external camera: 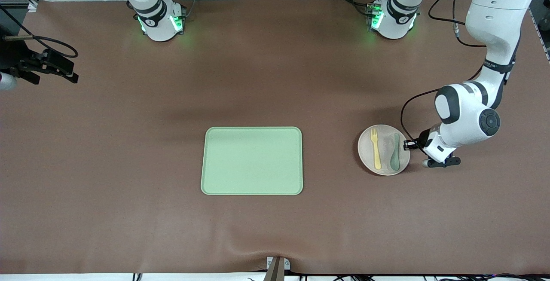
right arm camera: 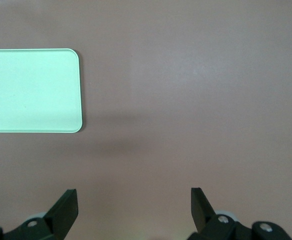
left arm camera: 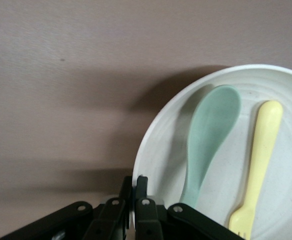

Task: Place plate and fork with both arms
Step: 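Carry the plate with the left gripper and lower it onto the tray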

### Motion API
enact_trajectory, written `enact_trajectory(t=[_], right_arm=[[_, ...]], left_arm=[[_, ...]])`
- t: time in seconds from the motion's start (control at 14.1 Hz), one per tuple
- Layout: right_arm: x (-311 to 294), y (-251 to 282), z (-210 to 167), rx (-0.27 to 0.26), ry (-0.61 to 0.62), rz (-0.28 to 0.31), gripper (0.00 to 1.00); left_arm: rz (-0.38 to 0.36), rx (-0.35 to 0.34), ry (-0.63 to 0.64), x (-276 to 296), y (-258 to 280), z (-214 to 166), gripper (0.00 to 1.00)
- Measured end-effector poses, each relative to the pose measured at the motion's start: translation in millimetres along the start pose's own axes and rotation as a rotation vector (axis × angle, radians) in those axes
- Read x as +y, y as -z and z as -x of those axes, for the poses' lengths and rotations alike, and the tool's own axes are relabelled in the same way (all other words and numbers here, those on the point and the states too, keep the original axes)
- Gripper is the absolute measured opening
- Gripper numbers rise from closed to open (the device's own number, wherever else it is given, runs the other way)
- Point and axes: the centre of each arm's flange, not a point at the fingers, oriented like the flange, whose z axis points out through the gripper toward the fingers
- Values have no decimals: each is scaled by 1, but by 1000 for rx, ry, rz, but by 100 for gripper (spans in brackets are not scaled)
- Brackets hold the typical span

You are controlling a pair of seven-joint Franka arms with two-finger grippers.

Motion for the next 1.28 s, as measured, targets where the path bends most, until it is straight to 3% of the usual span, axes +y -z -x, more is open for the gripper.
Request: enact_trajectory(t=[0.42, 0.71, 0.99, 1.28], right_arm=[[0, 0, 0, 0, 0, 0, 100], [0, 0, 0, 0, 0, 0, 100], [0, 0, 0, 0, -1, 0, 100], [1, 0, 0, 0, -1, 0, 100]], left_arm=[[138, 9, 53, 43, 8, -6, 4], [202, -12, -3, 112, 32, -18, 4], [225, -65, -15, 216, 39, -18, 4], [192, -109, -16, 310, -17, -1, 4]])
